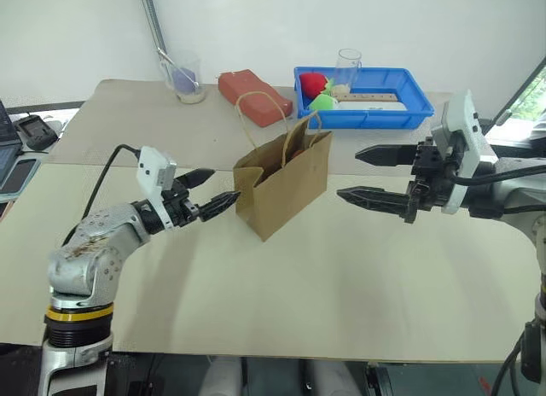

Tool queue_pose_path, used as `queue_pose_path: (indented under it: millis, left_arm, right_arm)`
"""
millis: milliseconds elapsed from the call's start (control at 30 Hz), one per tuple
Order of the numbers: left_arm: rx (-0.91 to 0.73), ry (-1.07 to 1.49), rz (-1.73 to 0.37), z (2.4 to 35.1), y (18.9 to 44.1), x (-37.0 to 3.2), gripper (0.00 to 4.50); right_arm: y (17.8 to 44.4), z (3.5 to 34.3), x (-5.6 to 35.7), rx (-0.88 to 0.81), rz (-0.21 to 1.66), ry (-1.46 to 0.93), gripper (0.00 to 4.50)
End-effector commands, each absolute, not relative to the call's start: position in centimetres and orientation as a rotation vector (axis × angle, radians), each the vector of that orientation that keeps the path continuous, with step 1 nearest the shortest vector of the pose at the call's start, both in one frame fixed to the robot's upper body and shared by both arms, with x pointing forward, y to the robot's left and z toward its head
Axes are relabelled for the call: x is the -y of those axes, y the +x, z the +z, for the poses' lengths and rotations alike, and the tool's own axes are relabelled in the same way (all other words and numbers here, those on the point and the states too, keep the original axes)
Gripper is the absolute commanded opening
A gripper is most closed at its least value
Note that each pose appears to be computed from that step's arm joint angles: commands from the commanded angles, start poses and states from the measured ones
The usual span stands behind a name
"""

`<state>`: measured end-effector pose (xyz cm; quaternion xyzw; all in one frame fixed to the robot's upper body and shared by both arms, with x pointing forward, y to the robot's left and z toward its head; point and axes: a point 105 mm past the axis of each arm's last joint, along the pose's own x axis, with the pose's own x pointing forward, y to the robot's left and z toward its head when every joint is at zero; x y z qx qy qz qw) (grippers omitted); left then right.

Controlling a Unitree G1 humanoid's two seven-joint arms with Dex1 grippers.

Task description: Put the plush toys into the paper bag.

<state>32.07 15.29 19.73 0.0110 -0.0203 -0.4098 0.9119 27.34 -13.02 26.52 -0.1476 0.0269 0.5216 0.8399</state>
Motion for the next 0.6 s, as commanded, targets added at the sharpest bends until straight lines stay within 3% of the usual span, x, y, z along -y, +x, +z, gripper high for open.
queue_pose_path:
  millis: [33, 600]
  left_arm:
    - [0.102, 0.045, -0.865, 20.5, 32.3, -14.8, 4.5]
    - [0.085, 0.103, -1.061, 19.6, 31.4, -12.0, 4.5]
  right_arm:
    - [26.7, 27.6, 12.8, -0.008, 1.122, -0.344, 4.37]
    - [25.3, 26.4, 13.1, -0.091, 1.16, -0.329, 4.37]
